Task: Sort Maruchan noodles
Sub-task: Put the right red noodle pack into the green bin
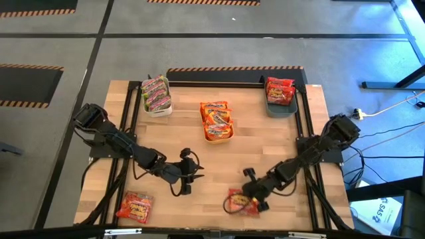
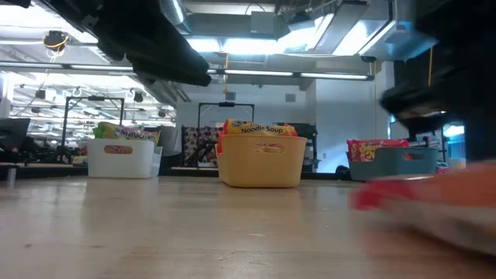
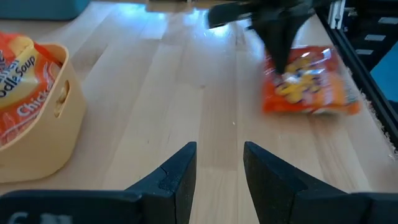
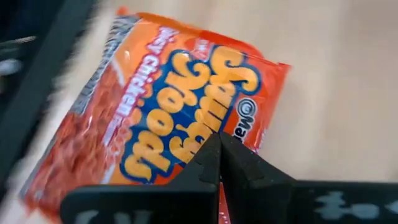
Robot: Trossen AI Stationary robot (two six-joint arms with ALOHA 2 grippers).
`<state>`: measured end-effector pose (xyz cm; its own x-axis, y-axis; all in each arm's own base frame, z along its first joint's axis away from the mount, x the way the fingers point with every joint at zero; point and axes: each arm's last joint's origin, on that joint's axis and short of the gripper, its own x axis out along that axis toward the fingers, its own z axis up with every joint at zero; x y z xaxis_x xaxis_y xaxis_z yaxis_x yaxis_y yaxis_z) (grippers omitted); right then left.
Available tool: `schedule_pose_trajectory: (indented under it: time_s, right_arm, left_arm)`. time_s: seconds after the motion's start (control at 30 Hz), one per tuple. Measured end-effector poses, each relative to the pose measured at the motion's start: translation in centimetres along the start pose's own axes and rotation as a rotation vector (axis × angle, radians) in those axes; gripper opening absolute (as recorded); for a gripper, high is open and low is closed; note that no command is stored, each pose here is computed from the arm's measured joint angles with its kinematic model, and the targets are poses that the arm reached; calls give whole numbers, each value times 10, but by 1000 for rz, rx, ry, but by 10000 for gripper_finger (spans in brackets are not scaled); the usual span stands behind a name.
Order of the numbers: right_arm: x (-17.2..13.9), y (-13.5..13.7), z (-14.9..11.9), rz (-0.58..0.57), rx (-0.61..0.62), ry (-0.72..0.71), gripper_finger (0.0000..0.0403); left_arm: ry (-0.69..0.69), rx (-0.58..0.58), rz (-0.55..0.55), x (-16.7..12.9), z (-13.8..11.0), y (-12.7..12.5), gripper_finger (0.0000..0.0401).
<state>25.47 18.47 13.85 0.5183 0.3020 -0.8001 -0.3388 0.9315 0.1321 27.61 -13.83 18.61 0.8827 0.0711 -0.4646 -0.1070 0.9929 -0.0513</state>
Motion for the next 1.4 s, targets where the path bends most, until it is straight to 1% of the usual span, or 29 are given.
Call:
schedule_pose_trajectory:
  time_s: [0.1,0.23,0.4,0.53,0.67,0.77,0.87,0.97,1.03,1.1,1.23,1.33,1.4]
  right_arm:
    - [1,-21,5,-107,24,-16,3]
    - [0,-50,7,-283,81,-12,3]
    - [-3,-79,8,-457,139,-11,3]
    - [-11,-93,10,-584,140,-14,3]
    - [-29,-89,18,-679,115,6,3]
    - [-44,-82,20,-699,99,28,3]
    - [-51,-78,15,-711,118,61,3]
    - [-52,-80,8,-747,154,116,3]
    - [-46,-82,4,-759,169,142,3]
    - [-41,-83,0,-766,162,180,3]
    - [-26,-83,-4,-727,164,219,3]
    - [-15,-81,-4,-653,181,216,3]
    - [-10,-77,-2,-582,170,203,3]
  left_arm:
    - [-12,-4,-4,0,1,0,128]
    - [-17,-5,-2,5,-1,-1,128]
    - [-42,18,-17,21,-9,-4,128]
    - [-62,-7,-59,37,-14,-2,128]
    - [-72,-30,-56,52,-21,2,128]
    - [-71,-34,-44,65,-21,2,128]
    - [-62,-29,-25,80,-22,2,128]
    - [-53,-11,4,98,-23,4,128]
    - [-41,-5,19,106,-24,6,128]
    - [-16,-5,38,114,-25,9,128]
    - [45,3,77,118,-29,15,128]
    - [59,4,108,118,-31,15,128]
    - [63,12,113,116,-33,13,128]
